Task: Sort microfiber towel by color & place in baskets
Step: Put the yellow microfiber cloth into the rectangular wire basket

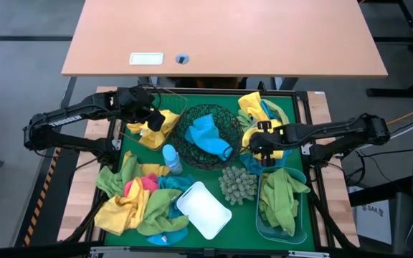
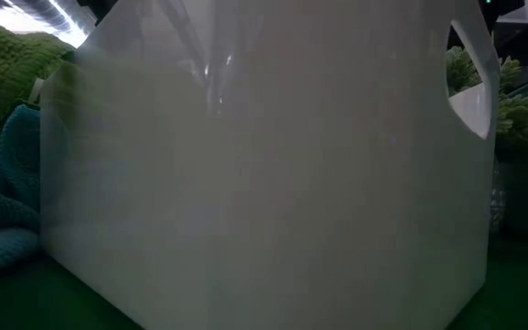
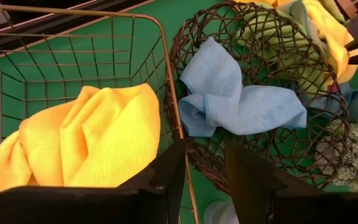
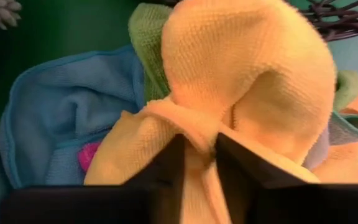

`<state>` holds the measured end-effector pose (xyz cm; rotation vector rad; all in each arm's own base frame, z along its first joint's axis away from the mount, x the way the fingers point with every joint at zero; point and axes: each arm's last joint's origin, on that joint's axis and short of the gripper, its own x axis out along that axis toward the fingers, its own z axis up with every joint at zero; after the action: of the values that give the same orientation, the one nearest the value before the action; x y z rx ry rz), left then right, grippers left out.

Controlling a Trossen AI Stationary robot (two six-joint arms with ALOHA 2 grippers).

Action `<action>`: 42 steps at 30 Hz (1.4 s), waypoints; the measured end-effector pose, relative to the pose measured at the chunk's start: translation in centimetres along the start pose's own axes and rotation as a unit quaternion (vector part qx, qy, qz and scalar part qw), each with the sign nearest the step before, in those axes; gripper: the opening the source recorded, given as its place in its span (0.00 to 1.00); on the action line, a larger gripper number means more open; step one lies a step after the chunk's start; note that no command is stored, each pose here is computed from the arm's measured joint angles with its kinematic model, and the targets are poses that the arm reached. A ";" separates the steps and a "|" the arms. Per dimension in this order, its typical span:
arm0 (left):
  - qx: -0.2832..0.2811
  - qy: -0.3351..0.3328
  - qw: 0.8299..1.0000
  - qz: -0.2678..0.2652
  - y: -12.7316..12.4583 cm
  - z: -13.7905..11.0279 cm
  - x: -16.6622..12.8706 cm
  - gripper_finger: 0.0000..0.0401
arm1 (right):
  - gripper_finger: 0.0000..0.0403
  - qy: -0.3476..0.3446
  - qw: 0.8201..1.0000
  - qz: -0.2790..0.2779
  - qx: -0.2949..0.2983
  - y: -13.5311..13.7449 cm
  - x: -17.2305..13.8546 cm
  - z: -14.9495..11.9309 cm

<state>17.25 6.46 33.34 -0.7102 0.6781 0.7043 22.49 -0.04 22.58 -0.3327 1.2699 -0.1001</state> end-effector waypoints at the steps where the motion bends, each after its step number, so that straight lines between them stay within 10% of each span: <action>1: 0.000 0.000 1.000 0.000 0.0 0.0 0.0 0.26 | 0.15 0.003 1.000 0.000 -0.001 0.0 0.2 0.0; 16: 0.058 -0.087 0.992 -0.075 -2.3 0.9 -0.4 0.26 | 0.02 -0.028 0.999 -0.016 -0.029 -2.0 -5.4 2.7; 30: 0.233 -0.240 0.927 -0.170 -7.4 2.4 0.4 0.26 | 0.01 -0.190 0.974 -0.118 0.020 -8.1 -17.0 5.4; 42: 0.302 -0.306 0.881 -0.197 -11.7 3.0 6.3 0.31 | 0.01 -0.227 0.960 -0.147 0.066 -10.5 -19.7 4.9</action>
<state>30.72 4.34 34.31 -0.0144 0.1277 0.2710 22.33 -4.01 45.08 -0.4016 0.7475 -0.3418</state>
